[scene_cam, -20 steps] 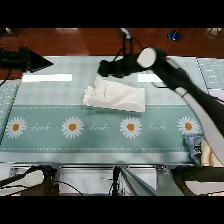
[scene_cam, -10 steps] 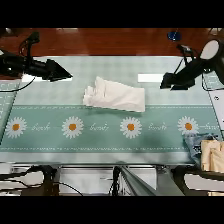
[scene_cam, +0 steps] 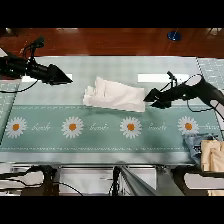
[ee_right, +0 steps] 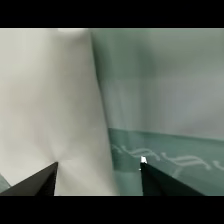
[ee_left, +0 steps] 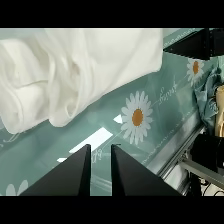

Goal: Fold the shirts.

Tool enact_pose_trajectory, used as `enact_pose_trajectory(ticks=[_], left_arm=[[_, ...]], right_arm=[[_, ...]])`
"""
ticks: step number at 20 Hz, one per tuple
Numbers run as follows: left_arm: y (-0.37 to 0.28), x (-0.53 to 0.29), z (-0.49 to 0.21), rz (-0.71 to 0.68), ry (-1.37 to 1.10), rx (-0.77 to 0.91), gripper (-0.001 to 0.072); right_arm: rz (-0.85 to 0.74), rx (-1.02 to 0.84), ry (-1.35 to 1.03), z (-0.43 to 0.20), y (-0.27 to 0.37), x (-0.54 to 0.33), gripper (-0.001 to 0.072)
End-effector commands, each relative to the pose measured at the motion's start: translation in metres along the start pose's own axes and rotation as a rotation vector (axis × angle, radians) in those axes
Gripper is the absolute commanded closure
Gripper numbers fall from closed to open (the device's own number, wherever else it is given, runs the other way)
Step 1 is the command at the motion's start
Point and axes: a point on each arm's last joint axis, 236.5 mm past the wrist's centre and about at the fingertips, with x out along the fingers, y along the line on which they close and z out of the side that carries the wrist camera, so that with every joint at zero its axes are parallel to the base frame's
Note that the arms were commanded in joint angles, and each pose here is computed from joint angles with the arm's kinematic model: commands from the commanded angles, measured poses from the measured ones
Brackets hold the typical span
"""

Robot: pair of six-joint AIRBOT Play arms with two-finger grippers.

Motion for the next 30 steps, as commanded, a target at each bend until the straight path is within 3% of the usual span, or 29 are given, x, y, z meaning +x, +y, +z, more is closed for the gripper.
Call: enact_pose_trajectory(ticks=[1,2,3,4,5,11,15,22,26,30], left_arm=[[-0.001,0.000,-0.005,-0.005,0.020,0.001,0.0524],[-0.001,0.000,-0.005,-0.005,0.020,0.001,0.0524],[-0.001,0.000,-0.005,-0.005,0.020,0.002,0.0524],[-0.001,0.000,-0.005,-0.005,0.020,0.002,0.0524],[-0.001,0.000,-0.005,-0.005,0.020,0.002,0.0524],[-0.001,0.000,-0.004,-0.004,0.019,0.003,0.0524],[-0.001,0.000,-0.005,-0.004,0.019,0.016,0.0524],[-0.001,0.000,-0.004,-0.005,0.018,0.046,0.0524],[-0.001,0.000,-0.004,-0.005,0.019,0.082,0.0524],[0.005,-0.006,-0.003,0.002,0.003,0.086,0.0524]], right_arm=[[0.130,0.084,-0.092,0.018,0.030,0.031,0.0131],[0.143,0.100,-0.108,0.020,0.037,0.039,0.0135],[0.159,0.120,-0.119,0.021,0.044,0.047,0.0186],[0.179,0.140,-0.122,0.021,0.052,0.053,0.0373],[0.199,0.132,-0.128,0.020,0.060,0.056,0.0675],[0.336,-0.186,-0.156,0.015,0.145,-0.053,0.0692],[0.032,-0.133,-0.246,0.000,0.105,-0.177,0.0691],[-0.374,0.292,-0.385,-0.096,-0.021,-0.348,0.0691],[-0.509,0.576,-0.554,-0.122,-0.084,-0.402,0.0691],[-0.556,0.720,-0.526,-0.142,-0.121,-0.401,0.0691]])
